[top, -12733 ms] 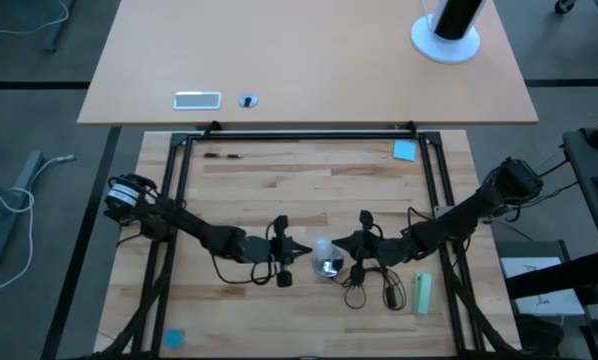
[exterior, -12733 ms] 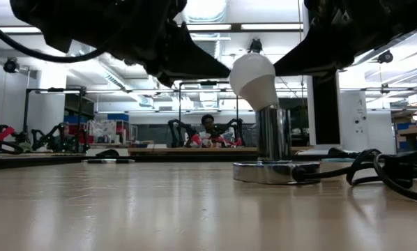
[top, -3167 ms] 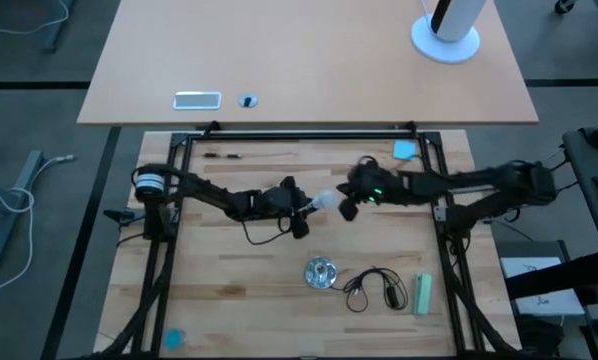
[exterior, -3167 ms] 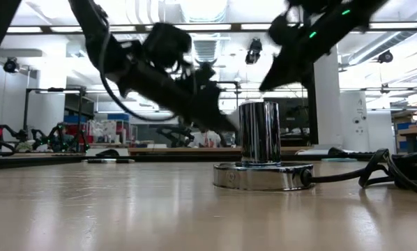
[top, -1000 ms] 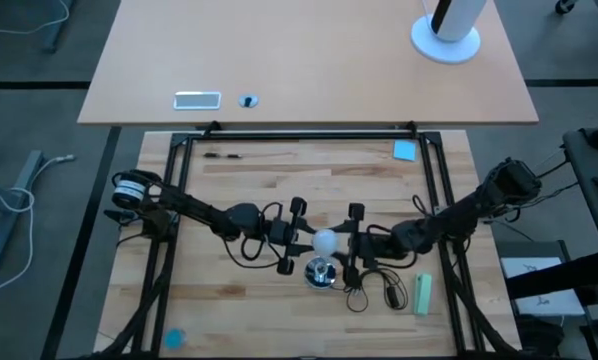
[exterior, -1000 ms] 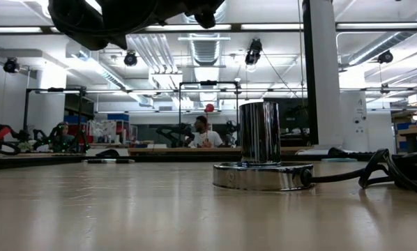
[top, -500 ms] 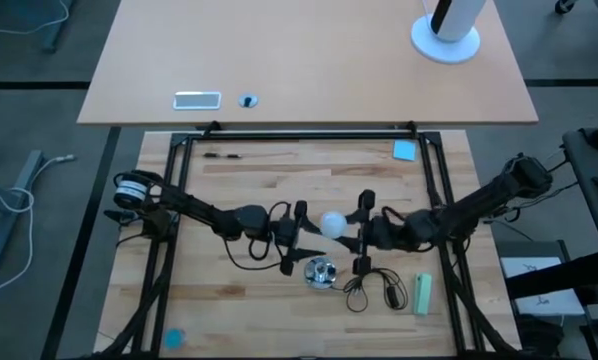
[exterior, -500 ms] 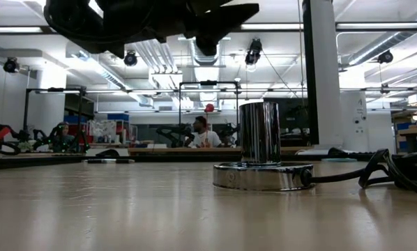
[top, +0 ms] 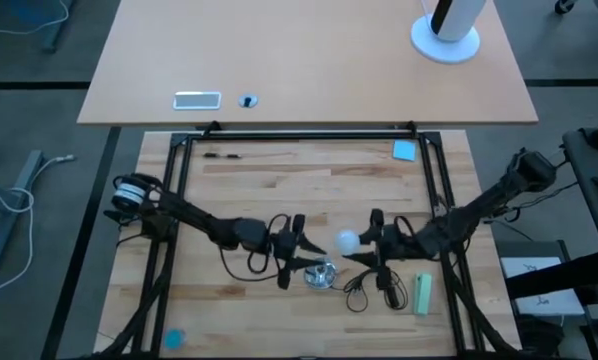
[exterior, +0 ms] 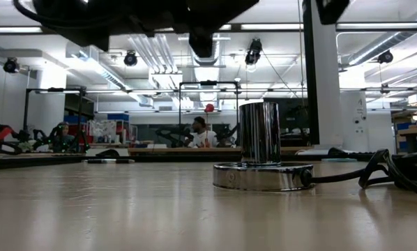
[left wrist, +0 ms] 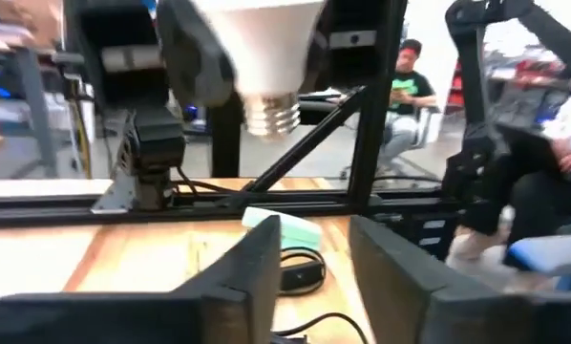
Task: Screw lightbulb
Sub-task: Insert the lightbulb into the lamp
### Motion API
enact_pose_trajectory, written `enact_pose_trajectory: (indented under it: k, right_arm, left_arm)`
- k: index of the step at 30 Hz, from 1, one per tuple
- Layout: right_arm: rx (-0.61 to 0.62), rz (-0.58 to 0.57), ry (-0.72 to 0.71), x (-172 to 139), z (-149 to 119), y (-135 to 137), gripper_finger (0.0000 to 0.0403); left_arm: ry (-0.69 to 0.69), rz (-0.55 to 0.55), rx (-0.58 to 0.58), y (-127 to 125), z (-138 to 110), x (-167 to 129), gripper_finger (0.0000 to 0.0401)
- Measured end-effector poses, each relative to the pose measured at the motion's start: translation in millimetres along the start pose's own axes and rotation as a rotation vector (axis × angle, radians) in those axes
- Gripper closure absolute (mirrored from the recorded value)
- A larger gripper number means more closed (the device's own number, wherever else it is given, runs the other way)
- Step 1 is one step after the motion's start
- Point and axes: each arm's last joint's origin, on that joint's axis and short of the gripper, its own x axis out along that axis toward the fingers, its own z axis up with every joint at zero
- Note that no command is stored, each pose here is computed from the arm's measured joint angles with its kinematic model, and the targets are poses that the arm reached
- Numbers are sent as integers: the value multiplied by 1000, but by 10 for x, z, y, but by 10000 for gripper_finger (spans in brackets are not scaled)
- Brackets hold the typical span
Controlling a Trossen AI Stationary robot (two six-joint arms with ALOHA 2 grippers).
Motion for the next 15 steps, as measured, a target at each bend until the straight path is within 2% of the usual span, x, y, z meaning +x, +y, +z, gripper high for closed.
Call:
enact_pose_trajectory:
  k: [4,6,9,12,15]
  right_arm:
    - [16,-7,-70,-60,-267,34,277]
    - [18,-32,-71,-61,-410,13,277]
    - [38,-34,-73,-29,-591,-2,277]
    - [44,-23,-87,26,-715,35,277]
    - [27,-21,-88,89,-861,59,277]
  left_arm:
    - [-11,62,105,-210,15,-20,368]
    - [-16,96,154,-331,23,-38,392]
    - [-5,201,235,-442,12,-63,391]
    - [4,318,315,-436,25,-77,398]
    - [-8,354,299,-386,43,-73,400]
